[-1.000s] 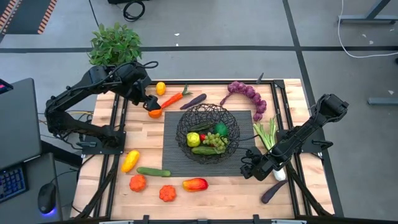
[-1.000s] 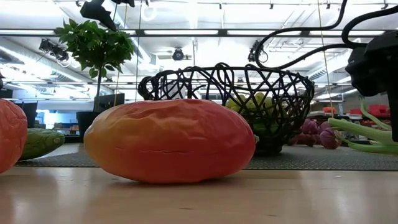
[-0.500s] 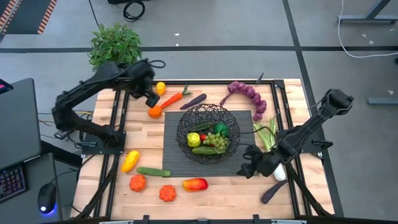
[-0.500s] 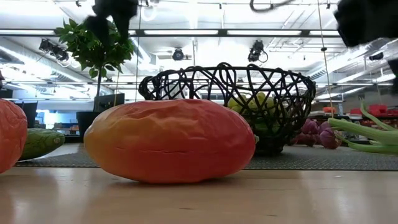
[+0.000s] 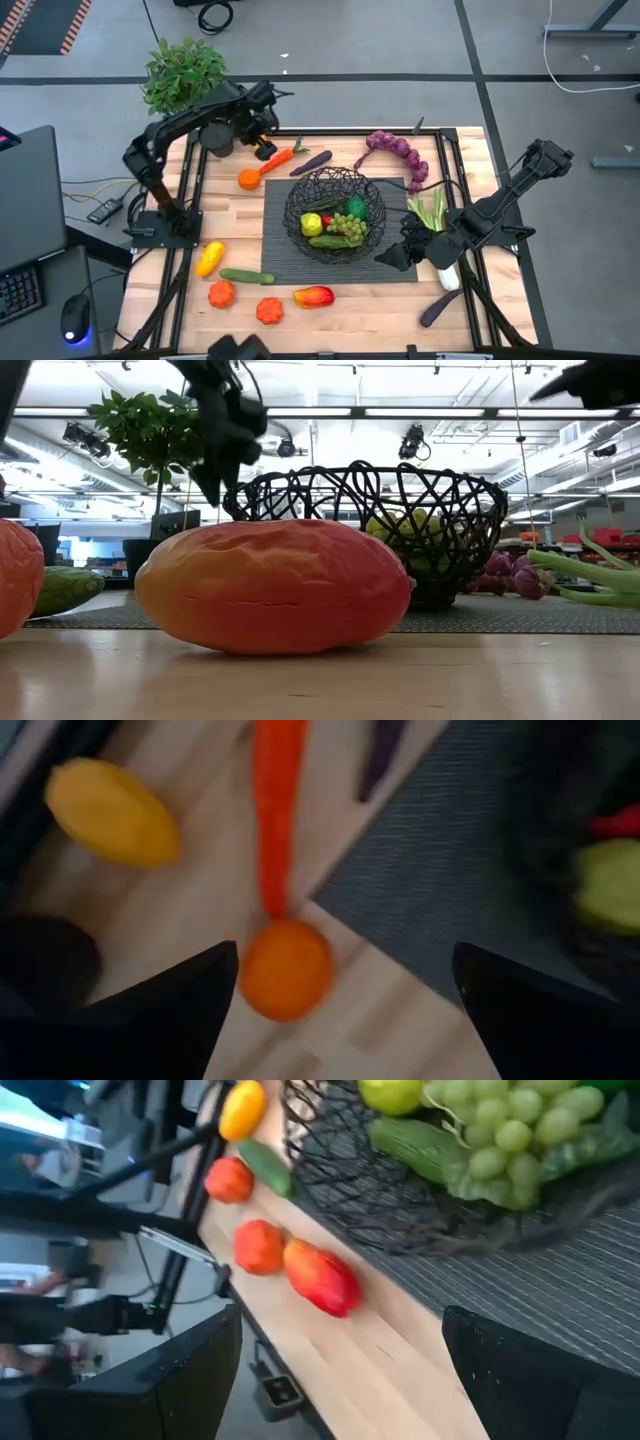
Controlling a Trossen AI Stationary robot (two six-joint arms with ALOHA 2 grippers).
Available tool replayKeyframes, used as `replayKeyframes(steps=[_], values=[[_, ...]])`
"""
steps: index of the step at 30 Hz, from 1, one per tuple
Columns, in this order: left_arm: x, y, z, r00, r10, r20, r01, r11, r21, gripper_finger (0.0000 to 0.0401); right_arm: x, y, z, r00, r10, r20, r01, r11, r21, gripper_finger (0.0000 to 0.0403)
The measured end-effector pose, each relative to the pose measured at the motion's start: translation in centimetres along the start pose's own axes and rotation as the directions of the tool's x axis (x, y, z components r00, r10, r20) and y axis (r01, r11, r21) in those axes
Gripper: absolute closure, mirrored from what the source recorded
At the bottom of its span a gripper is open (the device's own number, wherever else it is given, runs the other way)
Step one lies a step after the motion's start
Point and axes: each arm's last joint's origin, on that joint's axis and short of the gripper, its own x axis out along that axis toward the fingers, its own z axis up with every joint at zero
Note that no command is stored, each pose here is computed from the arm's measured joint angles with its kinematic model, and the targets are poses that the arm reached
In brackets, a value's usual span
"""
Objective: Build produce basket
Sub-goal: Put the carrot into the black basket
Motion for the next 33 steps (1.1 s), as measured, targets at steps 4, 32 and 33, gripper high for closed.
replayKeyframes(steps=[4, 32, 33], values=[[2.5, 1.3, 1.4, 0.997, 0.068, -0.034, -0.064, 0.993, 0.097, 0.0040, -0.1, 0.3, 0.1, 1.000, 0.011, 0.002, -0.012, 1.000, 0.010, 0.0055], [13.5, 0.0, 3.9, 0.990, 0.107, -0.093, -0.088, 0.979, 0.183, 0.0108, -1.8, -0.1, 4.8, 0.989, 0.021, 0.148, -0.043, 0.988, 0.148, 0.0055], [13.7, 0.2, 3.8, 0.990, 0.108, -0.092, -0.090, 0.979, 0.180, 0.0121, -1.8, -0.1, 4.9, 0.988, 0.020, 0.154, -0.043, 0.988, 0.146, 0.0055]])
